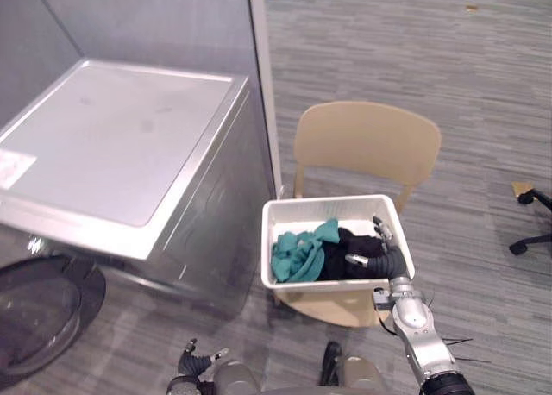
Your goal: Pick up the laundry basket with both hands and put the clothes into the washing machine.
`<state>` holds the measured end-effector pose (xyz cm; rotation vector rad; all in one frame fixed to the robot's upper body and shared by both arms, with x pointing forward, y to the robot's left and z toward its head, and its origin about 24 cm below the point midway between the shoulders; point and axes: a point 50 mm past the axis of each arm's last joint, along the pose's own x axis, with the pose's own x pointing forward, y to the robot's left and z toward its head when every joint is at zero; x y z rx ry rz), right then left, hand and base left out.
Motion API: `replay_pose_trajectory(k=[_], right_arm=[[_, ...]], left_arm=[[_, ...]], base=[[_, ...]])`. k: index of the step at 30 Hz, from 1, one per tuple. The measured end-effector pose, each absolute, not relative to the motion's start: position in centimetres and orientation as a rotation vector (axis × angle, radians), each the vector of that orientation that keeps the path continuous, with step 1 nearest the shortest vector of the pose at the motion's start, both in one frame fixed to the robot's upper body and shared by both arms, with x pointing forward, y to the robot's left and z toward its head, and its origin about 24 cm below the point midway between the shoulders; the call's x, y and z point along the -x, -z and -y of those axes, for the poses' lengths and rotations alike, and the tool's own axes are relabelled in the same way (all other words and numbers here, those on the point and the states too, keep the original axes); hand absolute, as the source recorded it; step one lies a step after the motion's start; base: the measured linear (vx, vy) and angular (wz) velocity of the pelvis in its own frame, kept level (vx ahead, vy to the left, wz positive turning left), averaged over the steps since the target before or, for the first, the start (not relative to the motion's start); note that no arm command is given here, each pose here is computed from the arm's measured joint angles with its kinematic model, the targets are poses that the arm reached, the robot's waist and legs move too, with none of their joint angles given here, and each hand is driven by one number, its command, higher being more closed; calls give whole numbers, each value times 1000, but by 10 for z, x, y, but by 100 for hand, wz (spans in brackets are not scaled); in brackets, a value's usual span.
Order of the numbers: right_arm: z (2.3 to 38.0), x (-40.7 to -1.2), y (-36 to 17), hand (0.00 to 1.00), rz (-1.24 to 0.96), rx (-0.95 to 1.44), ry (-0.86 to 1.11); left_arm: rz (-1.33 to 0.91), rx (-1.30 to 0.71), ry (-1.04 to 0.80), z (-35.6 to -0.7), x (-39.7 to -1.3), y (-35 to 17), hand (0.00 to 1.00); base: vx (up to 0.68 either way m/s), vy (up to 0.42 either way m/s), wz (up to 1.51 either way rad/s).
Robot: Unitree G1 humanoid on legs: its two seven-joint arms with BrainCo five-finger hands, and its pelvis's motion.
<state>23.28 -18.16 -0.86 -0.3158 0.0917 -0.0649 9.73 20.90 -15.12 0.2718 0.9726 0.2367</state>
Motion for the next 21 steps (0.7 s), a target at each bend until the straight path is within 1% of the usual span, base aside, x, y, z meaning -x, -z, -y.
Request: replay_pose_trajectory(k=[2, 4, 7, 11, 14, 15, 17, 21], right_arm=[[185, -237, 6, 0, -78, 377, 57], [181, -237, 9, 0, -95, 407, 57], [185, -239, 8, 0, -89, 494, 39], [175, -249, 22, 0, -142, 613, -64], [154, -259, 29, 0, -137, 714, -196], [143, -272, 26, 0, -116, 786, -260], [139, -283, 21, 0, -98, 833, -288], [142, -331, -13, 0, -33, 1022, -291]], left_arm=[[-980, -252, -230, -201, -96, 153, 0], [-990, -270, -239, -208, -93, 153, 0], [-1001, -280, -244, -212, -91, 153, 0], [-1033, -285, -243, -213, -84, 156, 0], [-1026, -296, -235, -214, -86, 155, 0], [-1015, -299, -234, -214, -90, 154, 0], [-992, -299, -234, -214, -97, 152, 0], [-860, -302, -229, -213, -140, 138, 0]], base=[[198, 117, -78], [215, 146, -25], [121, 92, 3], [44, 71, 5], [-51, -2, 1], [-125, 9, 4], [-161, 12, 9], [-270, 22, 22]])
